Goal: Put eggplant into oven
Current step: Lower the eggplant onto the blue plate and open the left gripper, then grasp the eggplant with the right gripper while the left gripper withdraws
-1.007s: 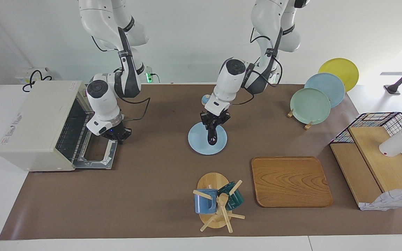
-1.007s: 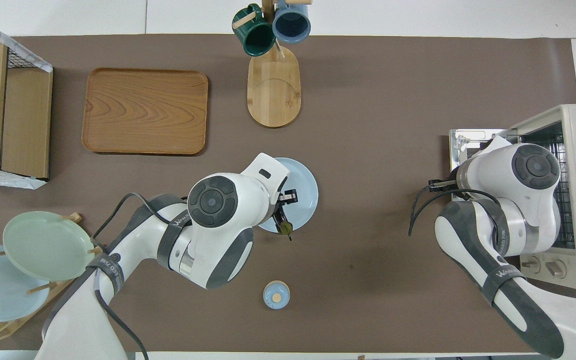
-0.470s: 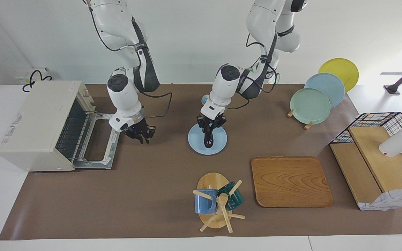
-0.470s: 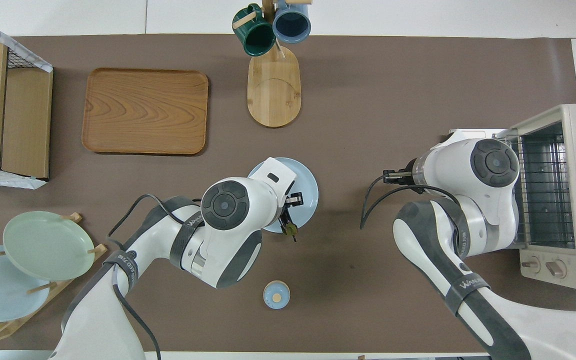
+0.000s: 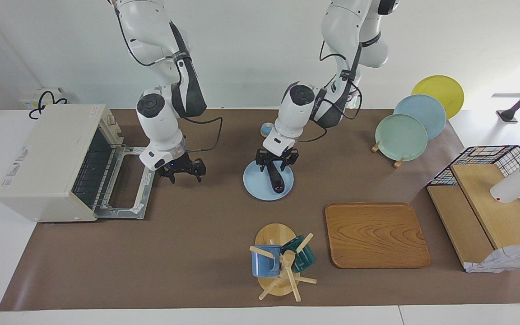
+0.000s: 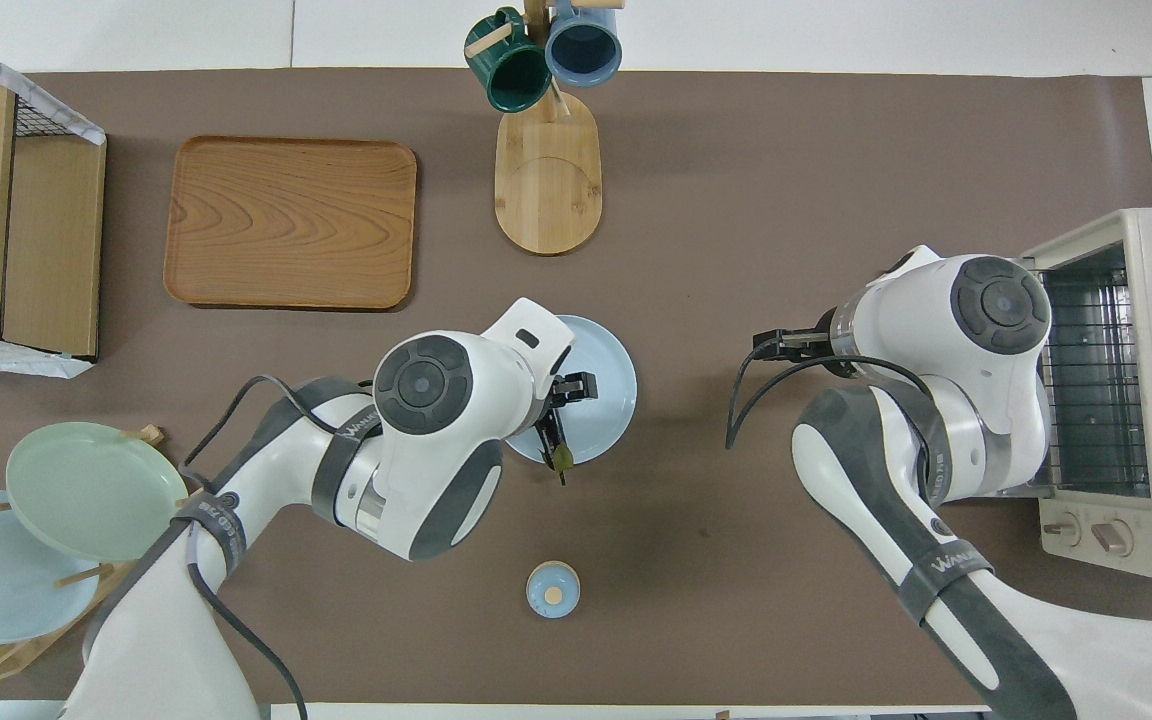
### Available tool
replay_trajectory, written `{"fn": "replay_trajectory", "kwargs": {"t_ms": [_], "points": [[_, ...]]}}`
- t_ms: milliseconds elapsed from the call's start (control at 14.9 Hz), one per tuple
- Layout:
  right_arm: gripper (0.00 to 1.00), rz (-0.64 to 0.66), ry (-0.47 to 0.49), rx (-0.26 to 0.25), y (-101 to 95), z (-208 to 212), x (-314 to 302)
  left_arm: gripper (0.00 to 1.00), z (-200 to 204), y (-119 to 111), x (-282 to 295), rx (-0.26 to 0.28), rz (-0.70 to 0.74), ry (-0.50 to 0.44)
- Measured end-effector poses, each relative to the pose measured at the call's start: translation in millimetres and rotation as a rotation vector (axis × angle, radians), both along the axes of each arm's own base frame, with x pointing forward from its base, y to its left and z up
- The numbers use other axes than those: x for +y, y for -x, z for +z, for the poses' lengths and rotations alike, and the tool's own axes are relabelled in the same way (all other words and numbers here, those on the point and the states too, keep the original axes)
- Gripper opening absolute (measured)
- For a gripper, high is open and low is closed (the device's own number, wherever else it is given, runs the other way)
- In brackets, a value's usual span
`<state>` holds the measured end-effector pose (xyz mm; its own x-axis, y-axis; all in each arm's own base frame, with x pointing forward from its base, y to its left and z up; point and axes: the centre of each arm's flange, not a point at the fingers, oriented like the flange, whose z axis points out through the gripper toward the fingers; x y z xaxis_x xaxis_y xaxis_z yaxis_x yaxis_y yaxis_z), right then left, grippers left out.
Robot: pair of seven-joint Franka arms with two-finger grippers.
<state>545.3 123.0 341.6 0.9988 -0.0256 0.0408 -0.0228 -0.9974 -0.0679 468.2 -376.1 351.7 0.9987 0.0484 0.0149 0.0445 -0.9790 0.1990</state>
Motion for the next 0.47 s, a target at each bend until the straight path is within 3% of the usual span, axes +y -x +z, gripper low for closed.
{"fn": "replay_trajectory", "kwargs": {"t_ms": [67, 470], "points": [[1.0, -0.001, 0.0, 0.0, 0.0, 0.0, -0.1, 1.0, 18.4, -12.1, 16.8, 0.008, -0.007, -0.005], [1.0, 0.057, -0.009, -0.027, -1.9, 16.2, 34.2, 1.0, 141.4, -72.1, 169.7, 0.038, -0.064, -0.015]]}}
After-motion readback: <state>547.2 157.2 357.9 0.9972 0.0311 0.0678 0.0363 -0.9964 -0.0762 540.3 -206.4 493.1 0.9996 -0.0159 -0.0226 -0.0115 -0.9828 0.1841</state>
